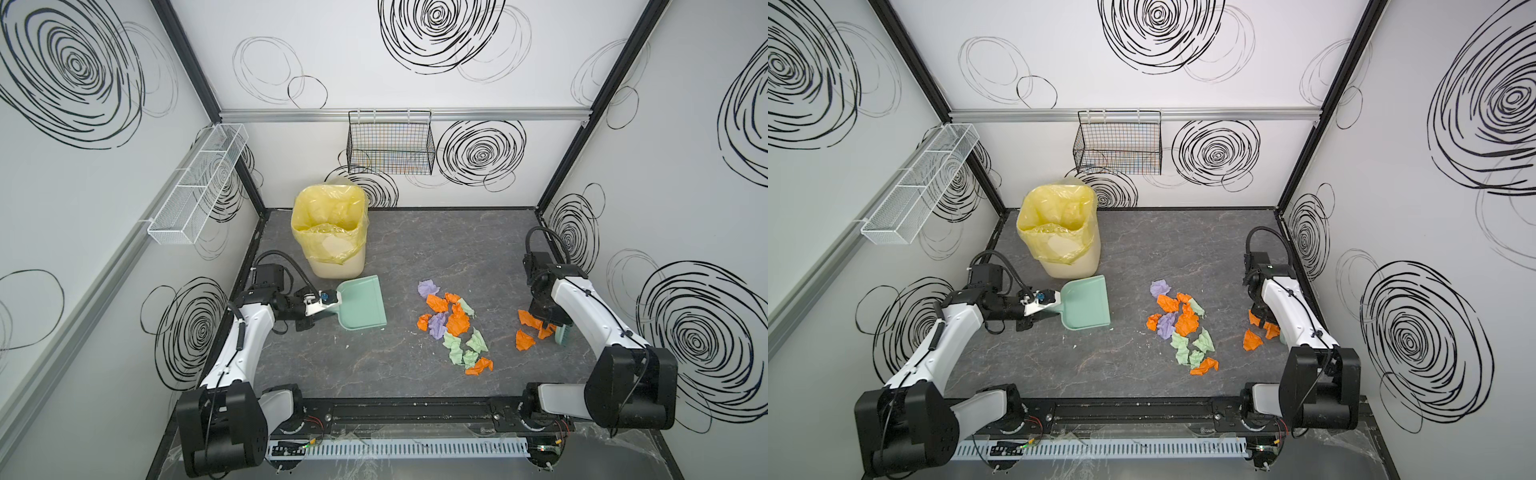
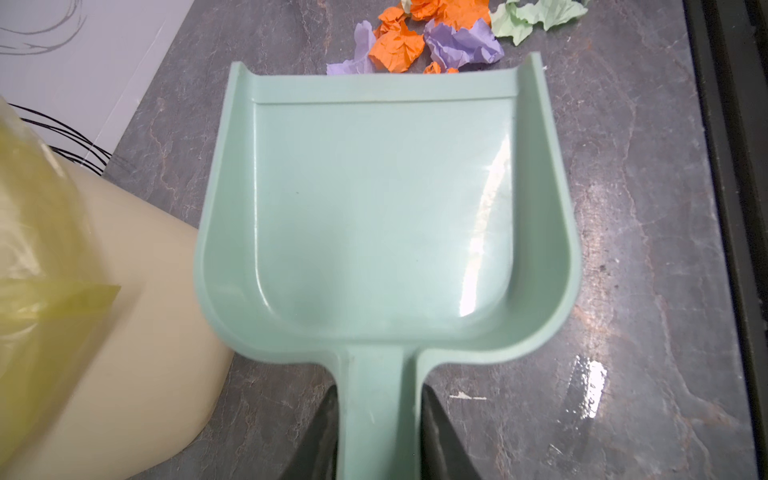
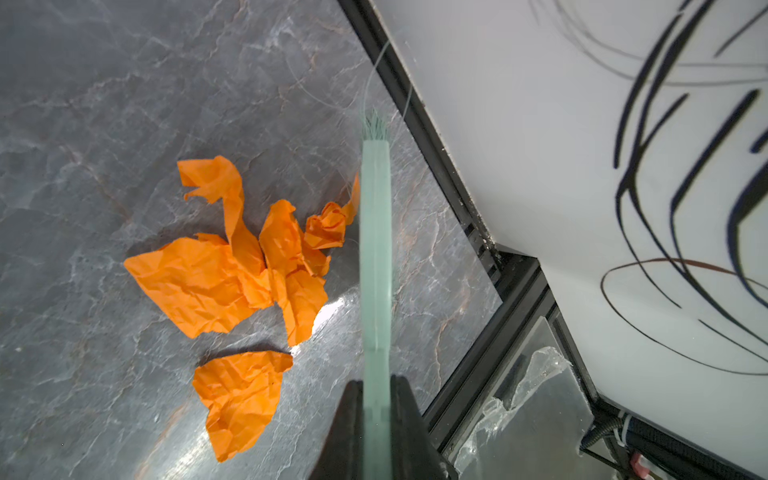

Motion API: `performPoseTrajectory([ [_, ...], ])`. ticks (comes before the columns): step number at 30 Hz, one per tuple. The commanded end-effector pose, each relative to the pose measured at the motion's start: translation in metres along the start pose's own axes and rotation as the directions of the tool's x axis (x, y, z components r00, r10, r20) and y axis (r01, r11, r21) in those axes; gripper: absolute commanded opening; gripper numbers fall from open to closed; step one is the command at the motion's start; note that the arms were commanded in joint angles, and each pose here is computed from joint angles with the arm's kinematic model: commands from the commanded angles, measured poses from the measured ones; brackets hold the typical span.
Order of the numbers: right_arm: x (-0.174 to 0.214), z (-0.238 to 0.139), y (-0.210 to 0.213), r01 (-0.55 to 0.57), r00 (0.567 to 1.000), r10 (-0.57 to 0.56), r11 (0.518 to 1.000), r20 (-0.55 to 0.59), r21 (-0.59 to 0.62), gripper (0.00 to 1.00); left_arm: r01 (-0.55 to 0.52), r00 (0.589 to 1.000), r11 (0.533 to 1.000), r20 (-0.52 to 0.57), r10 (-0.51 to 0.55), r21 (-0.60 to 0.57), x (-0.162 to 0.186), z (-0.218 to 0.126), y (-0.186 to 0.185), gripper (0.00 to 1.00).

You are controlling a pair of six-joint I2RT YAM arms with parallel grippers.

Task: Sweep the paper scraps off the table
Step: 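Sweep the orange scraps with the brush toward the central pile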

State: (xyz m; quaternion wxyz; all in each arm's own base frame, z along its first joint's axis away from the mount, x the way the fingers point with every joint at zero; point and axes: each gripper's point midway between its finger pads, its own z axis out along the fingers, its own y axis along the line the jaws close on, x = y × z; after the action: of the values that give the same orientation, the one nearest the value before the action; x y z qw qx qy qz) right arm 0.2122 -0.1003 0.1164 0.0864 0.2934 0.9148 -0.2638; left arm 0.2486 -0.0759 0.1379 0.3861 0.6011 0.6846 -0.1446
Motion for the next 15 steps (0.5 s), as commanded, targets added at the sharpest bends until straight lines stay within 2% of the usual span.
performPoseTrajectory([
  [1,0.006,0.008,0.011,0.047,0.998,-0.047,0.999,-0.039,-0.022,0.0,-0.007,0.999,1.0,0.049,0.006,0.027,-0.007,-0.004,-0.004,0.0],
  [7,0.019,0.007,0.046,0.191,0.98,-0.194,0.98,-0.055,-0.05,0.0,0.005,0.999,1.0,0.034,-0.006,0.018,0.001,-0.004,-0.004,0.0],
  [15,0.048,-0.004,0.097,0.382,0.918,-0.392,0.916,-0.066,-0.12,0.0,0.02,1.0,1.0,0.011,-0.02,0.014,0.008,-0.005,-0.004,0.0],
])
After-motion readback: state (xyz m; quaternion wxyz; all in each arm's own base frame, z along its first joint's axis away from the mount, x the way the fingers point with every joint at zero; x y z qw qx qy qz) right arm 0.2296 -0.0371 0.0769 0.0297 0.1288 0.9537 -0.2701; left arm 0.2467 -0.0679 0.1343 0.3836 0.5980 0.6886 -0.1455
